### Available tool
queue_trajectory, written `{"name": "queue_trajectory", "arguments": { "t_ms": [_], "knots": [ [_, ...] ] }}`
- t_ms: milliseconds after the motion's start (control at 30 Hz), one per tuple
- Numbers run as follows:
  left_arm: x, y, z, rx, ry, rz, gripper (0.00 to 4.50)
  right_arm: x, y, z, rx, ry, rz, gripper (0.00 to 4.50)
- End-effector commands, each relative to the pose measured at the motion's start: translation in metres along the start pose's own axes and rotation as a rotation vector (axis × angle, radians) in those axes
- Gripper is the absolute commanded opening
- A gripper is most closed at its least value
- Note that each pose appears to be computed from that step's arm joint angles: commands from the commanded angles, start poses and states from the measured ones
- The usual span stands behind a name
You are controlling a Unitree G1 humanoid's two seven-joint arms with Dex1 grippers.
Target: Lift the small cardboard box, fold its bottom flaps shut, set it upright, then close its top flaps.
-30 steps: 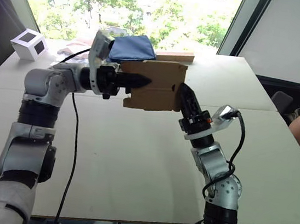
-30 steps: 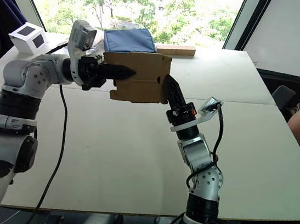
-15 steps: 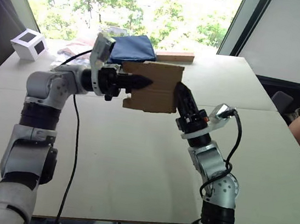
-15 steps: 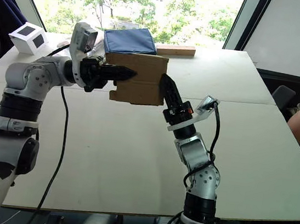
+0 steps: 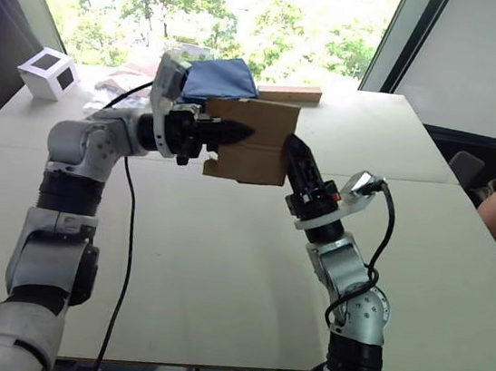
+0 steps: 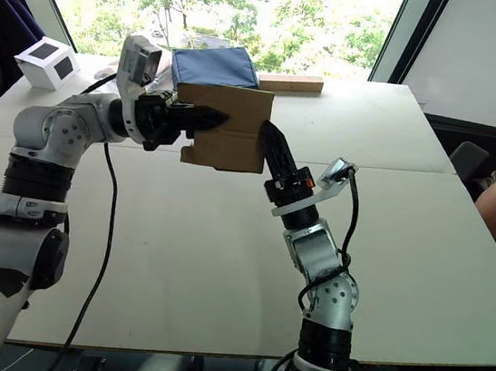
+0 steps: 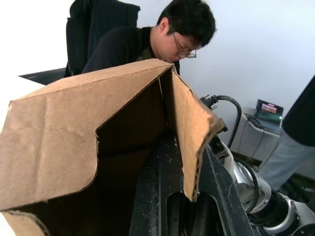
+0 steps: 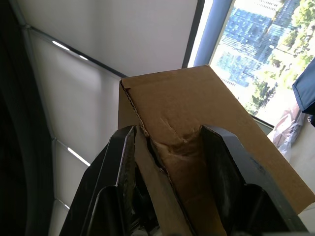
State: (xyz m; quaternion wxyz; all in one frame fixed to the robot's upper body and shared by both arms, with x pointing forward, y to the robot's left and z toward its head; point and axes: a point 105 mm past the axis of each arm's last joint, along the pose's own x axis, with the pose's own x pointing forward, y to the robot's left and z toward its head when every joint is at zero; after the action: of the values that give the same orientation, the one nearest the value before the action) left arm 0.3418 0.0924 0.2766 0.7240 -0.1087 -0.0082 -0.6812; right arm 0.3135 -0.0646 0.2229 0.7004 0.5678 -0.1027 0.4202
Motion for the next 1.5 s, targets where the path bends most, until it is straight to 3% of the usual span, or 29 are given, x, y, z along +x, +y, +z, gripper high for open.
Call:
{"name": "queue_trajectory", "arguments": {
  "t_ms": [33,433,533,633,667,833,1067,1233,1367,1500],
  "knots": [
    [0.003,-0.004,0.012,0.042,-0.033,-0.014,0.00,0.007,0.020,-0.014,0.004,0.053,0.086,2.10],
    [-0.007,-0.011,0.028,0.007,-0.083,-0.049,0.00,-0.014,0.024,0.044,-0.112,-0.030,0.061,2.10],
    [-0.007,-0.011,0.029,0.003,-0.085,-0.047,0.00,-0.017,0.019,0.054,-0.140,-0.060,0.025,1.34],
    [-0.007,-0.010,0.027,-0.001,-0.083,-0.045,0.00,-0.017,0.015,0.056,-0.171,-0.065,-0.003,0.16],
    [-0.007,-0.010,0.027,-0.002,-0.082,-0.046,0.00,-0.016,0.013,0.056,-0.189,-0.055,-0.011,0.02],
    [-0.005,-0.010,0.026,-0.003,-0.078,-0.049,0.00,-0.009,0.013,0.048,-0.272,0.005,-0.013,0.02],
    [-0.002,-0.011,0.022,-0.006,-0.065,-0.056,0.00,-0.001,0.027,0.006,-0.308,0.211,0.092,0.02],
    [-0.002,-0.005,0.013,-0.007,-0.033,-0.032,0.00,0.002,0.027,-0.008,-0.301,0.249,0.108,0.02],
    [-0.006,-0.006,0.016,-0.004,-0.022,-0.025,0.00,-0.006,0.020,0.002,-0.335,0.236,0.064,0.02],
    [-0.009,-0.010,0.019,0.033,0.059,-0.008,0.00,-0.030,0.016,0.027,-0.425,0.261,-0.008,0.02]
  ]
}}
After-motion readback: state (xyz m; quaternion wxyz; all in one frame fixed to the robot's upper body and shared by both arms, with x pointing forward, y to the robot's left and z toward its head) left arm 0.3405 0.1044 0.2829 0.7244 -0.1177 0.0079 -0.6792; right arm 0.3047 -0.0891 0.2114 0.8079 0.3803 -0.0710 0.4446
